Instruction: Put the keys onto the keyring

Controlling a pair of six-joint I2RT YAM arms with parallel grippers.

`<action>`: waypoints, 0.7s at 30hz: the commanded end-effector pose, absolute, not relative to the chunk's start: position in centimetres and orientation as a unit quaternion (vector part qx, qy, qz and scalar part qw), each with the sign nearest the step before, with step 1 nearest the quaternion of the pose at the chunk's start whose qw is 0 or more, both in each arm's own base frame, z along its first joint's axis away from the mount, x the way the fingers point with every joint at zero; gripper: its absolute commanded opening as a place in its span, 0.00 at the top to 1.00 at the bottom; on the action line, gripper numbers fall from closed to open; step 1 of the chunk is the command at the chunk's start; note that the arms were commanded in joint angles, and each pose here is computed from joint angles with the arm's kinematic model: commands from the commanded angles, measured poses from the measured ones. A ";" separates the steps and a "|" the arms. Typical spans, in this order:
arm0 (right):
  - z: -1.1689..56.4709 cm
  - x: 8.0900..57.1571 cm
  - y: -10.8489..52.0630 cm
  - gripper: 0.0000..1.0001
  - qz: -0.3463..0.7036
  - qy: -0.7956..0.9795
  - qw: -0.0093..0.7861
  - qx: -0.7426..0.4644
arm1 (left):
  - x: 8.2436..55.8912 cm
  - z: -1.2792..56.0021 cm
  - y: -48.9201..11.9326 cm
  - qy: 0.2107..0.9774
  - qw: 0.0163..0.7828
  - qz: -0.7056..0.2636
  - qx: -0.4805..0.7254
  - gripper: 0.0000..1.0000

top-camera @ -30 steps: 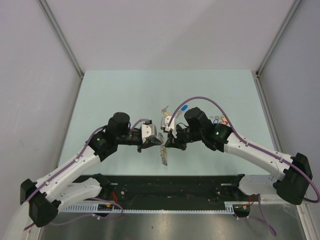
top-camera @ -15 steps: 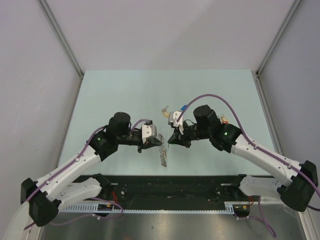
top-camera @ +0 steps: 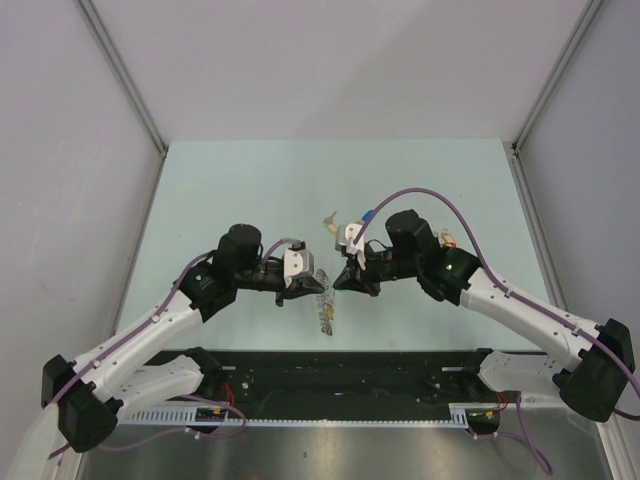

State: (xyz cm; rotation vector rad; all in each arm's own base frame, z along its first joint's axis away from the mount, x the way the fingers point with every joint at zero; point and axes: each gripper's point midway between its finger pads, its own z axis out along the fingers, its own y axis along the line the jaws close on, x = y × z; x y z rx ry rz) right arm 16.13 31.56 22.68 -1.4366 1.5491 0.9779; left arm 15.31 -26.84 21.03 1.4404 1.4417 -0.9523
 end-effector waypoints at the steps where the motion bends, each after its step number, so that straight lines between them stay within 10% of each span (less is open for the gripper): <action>1: 23.5 15.8 32.3 1.00 0.401 0.593 0.403 -0.570 | 14.9 22.5 -27.6 0.537 0.450 -0.396 0.594 1.00; 21: 23.5 15.4 32.5 1.00 0.403 0.586 0.400 -0.578 | 14.8 22.4 -27.6 0.538 0.447 -0.398 0.594 1.00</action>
